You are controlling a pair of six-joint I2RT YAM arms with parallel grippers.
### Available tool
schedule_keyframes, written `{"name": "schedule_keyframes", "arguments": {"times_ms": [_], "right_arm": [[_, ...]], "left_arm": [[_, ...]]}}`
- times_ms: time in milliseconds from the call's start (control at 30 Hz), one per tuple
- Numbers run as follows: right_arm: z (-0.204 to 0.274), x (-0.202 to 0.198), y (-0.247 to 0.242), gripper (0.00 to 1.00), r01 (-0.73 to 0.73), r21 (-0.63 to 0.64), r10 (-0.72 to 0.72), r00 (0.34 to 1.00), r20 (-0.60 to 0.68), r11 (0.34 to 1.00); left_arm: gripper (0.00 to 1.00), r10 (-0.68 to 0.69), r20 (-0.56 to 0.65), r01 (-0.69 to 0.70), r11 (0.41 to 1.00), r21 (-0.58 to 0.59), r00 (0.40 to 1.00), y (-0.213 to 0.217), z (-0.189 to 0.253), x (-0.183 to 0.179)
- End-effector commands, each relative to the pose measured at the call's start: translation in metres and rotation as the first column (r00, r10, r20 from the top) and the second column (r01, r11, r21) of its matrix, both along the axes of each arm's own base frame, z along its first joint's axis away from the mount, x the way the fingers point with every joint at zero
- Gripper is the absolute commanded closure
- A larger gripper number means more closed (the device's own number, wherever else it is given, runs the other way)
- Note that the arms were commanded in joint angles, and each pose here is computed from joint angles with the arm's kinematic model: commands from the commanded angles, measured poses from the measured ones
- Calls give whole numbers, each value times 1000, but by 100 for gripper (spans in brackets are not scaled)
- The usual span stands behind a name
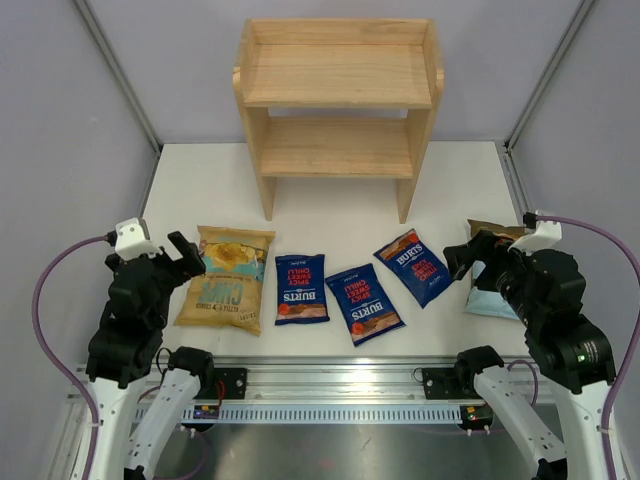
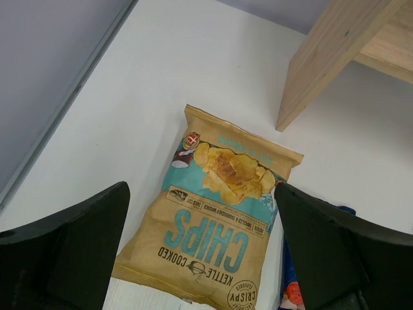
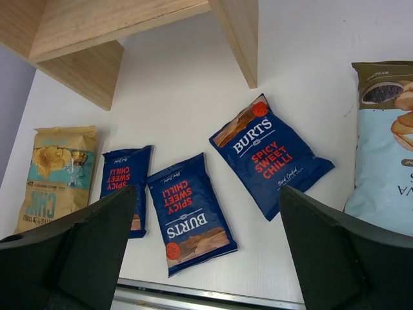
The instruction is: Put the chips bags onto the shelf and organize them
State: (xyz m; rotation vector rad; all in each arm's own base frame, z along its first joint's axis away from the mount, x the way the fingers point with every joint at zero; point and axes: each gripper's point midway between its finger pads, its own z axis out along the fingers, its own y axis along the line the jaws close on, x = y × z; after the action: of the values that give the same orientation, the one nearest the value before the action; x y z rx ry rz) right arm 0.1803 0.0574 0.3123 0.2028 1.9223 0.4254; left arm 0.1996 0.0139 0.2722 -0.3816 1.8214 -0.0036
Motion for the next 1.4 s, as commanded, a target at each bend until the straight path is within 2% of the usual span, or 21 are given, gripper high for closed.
{"name": "schedule_keyframes", "arguments": {"times_ms": [0, 167, 200, 300, 367, 467, 567, 633, 667, 700, 733, 767, 800, 900, 933, 1000, 1100, 1233, 1300, 1333, 1367], "right_arm": [[10, 2, 7, 1, -32, 30, 30, 998, 52, 999], [15, 1, 8, 1, -33, 43, 29, 996, 79, 999], [13, 0, 13, 1, -60, 57, 56, 996, 74, 997], [9, -3, 27, 1, -133, 90, 125, 988, 91, 987], [14, -3, 35, 1, -180, 108, 163, 975, 148, 978], [19, -7, 45, 1, -240, 139, 208, 955, 210, 961], [21, -9, 53, 1, -287, 159, 246, 940, 236, 945], [21, -9, 61, 1, -326, 188, 276, 929, 247, 927], [20, -9, 65, 1, -346, 195, 296, 923, 247, 918], [16, -11, 72, 1, -382, 208, 332, 913, 238, 900], [16, -12, 78, 1, -414, 215, 364, 900, 239, 885], [17, -12, 78, 0, -415, 214, 364, 900, 242, 884], [15, -13, 82, 1, -438, 219, 389, 891, 233, 872], [11, -15, 90, 1, -489, 212, 445, 867, 225, 846], [9, -16, 92, 0, -499, 211, 457, 862, 220, 840], [4, -19, 96, 0, -527, 213, 489, 847, 208, 823], [2, -23, 102, 1, -563, 233, 521, 825, 220, 793], [5, -23, 107, 0, -596, 218, 546, 800, 249, 773], [2, -19, 106, 0, -588, 213, 542, 806, 238, 780], [2, -19, 107, 0, -590, 214, 545, 805, 234, 779], [3, -19, 107, 1, -596, 211, 552, 800, 235, 775]], "left_arm": [[1, -17, 31, 18, 1000, -9, 999, -4, 8, 9], [1, -25, 8, 25, 1000, -7, 1000, -6, 15, 13], [1, -34, -28, 34, 999, -5, 999, -9, 11, 15], [1, -82, -29, 81, 996, -33, 996, -20, 23, 21], [1, -213, -39, 211, 976, -45, 976, -44, 26, 34], [1, -317, -40, 314, 947, -63, 948, -67, 25, 56], [1, -355, -77, 349, 934, -76, 932, -77, 20, 85], [1, -391, -55, 385, 918, -100, 919, -79, 28, 103], [1, -386, -106, 374, 920, -121, 916, -77, 13, 120], [1, -351, -86, 340, 932, -126, 932, -63, 18, 134], [1, -373, -119, 349, 919, -184, 920, -55, 2, 150], [1, -410, -87, 388, 901, -193, 908, -62, 10, 151], [1, -375, -97, 348, 913, -214, 922, -42, -3, 171], [1, -379, -118, 332, 896, -296, 918, -16, -32, 190], [1, -429, -92, 377, 862, -339, 898, -20, -39, 191], [1, -403, -64, 361, 870, -337, 913, 0, -53, 199], [1, -401, -105, 340, 867, -365, 910, 11, -94, 193], [1, -437, -268, 301, 853, -427, 859, 13, -166, 175], [1, -412, -332, 247, 864, -439, 849, 22, -181, 172], [1, -444, -302, 272, 838, -472, 843, 18, -179, 171], [1, -430, -293, 258, 839, -478, 854, 25, -178, 170]]}}
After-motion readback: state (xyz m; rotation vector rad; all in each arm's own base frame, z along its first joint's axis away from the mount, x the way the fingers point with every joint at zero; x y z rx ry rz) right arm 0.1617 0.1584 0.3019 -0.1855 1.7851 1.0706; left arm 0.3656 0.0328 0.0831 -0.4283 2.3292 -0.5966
